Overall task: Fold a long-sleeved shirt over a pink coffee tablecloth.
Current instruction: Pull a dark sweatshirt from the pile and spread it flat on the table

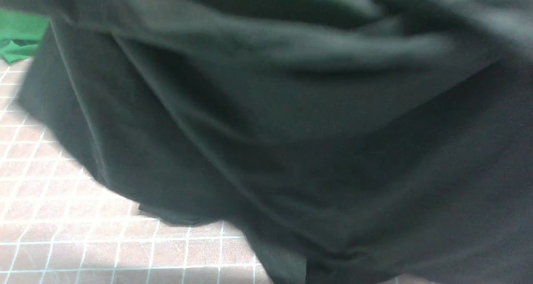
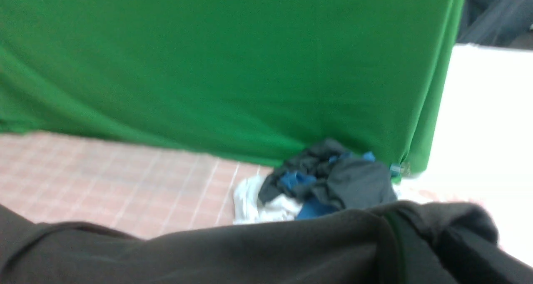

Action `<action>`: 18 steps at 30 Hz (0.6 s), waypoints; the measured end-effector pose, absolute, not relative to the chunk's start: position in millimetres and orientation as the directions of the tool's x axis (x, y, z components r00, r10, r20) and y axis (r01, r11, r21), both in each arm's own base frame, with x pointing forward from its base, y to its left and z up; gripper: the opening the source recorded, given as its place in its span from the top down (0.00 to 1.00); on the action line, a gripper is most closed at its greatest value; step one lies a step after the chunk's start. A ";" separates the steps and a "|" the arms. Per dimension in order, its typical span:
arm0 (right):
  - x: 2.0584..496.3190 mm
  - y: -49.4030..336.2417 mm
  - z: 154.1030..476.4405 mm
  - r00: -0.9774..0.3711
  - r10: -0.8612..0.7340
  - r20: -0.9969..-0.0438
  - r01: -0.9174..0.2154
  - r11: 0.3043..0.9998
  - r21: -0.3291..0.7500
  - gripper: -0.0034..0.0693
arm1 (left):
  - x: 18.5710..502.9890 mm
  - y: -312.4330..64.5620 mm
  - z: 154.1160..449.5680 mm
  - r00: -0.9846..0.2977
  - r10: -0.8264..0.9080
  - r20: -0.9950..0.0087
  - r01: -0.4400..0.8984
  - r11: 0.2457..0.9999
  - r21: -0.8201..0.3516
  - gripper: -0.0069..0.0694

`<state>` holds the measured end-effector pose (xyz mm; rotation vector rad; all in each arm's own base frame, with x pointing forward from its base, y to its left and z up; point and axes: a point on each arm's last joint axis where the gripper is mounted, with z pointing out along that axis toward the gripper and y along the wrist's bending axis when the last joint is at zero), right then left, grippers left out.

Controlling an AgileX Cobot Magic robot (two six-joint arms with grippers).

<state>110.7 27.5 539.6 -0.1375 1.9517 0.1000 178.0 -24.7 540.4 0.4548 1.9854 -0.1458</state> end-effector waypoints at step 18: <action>241.6 75.0 650.9 0.368 -0.027 -0.929 -0.129 0.988 -0.080 0.87 | 277.5 39.0 616.0 0.045 0.090 -0.995 0.202 0.975 0.097 0.87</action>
